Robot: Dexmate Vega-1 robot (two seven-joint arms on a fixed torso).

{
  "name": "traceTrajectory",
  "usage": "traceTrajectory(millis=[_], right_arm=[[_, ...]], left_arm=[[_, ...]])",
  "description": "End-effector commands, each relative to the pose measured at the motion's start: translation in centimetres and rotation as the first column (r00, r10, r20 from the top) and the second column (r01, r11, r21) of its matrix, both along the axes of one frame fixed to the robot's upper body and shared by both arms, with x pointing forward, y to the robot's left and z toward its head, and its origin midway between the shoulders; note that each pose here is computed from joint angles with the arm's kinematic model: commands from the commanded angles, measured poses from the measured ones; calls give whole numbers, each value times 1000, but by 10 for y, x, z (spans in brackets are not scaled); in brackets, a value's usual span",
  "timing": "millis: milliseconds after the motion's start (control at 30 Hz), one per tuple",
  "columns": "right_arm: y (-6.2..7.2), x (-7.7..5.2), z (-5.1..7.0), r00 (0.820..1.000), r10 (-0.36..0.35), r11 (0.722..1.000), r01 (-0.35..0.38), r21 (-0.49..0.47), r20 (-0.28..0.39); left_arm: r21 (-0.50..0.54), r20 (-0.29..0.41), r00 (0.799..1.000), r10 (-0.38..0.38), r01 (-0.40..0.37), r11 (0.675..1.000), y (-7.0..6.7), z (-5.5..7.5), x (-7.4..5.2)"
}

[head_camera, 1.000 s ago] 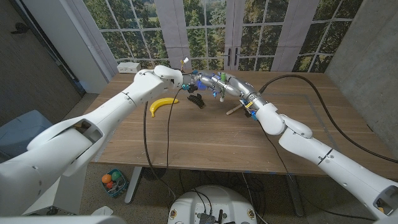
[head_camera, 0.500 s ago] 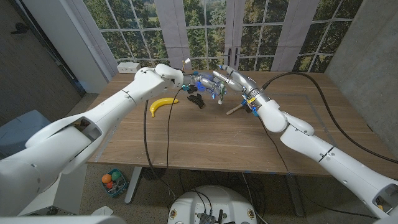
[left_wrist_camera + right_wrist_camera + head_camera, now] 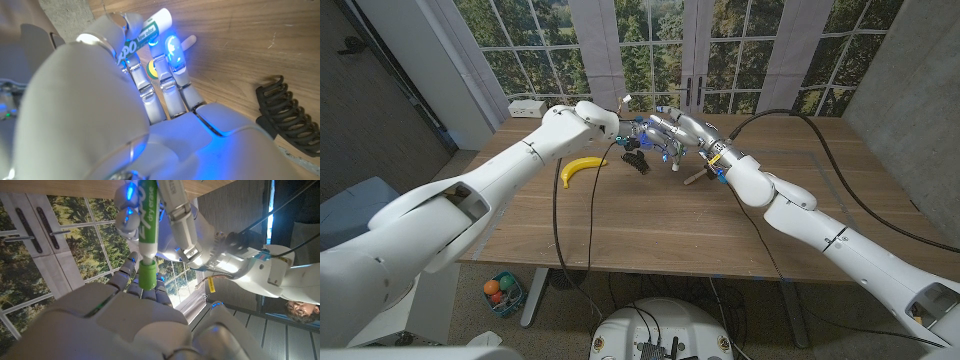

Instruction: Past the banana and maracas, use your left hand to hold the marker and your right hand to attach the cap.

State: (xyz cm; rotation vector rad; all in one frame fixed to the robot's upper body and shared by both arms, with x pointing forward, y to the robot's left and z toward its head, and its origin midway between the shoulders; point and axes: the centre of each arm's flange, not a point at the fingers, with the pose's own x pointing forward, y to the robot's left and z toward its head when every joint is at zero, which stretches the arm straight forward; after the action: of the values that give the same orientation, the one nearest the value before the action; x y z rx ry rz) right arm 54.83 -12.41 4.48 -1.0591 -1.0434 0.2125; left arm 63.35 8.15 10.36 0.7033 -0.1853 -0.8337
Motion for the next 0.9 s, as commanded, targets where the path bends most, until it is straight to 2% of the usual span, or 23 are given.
traceTrajectory(millis=[33,367,900], right_arm=[[12,5,5,999,-5,999,7,-48,47],[16,5,-3,996,-63,990,70,-118,62],[2,-4,-17,989,-135,980,142,-141,62]], left_arm=[[34,-32,999,-15,16,999,-5,-4,2],[11,-17,1000,-21,22,1000,-4,-2,1],[-36,47,999,9,-8,999,7,7,-5]])
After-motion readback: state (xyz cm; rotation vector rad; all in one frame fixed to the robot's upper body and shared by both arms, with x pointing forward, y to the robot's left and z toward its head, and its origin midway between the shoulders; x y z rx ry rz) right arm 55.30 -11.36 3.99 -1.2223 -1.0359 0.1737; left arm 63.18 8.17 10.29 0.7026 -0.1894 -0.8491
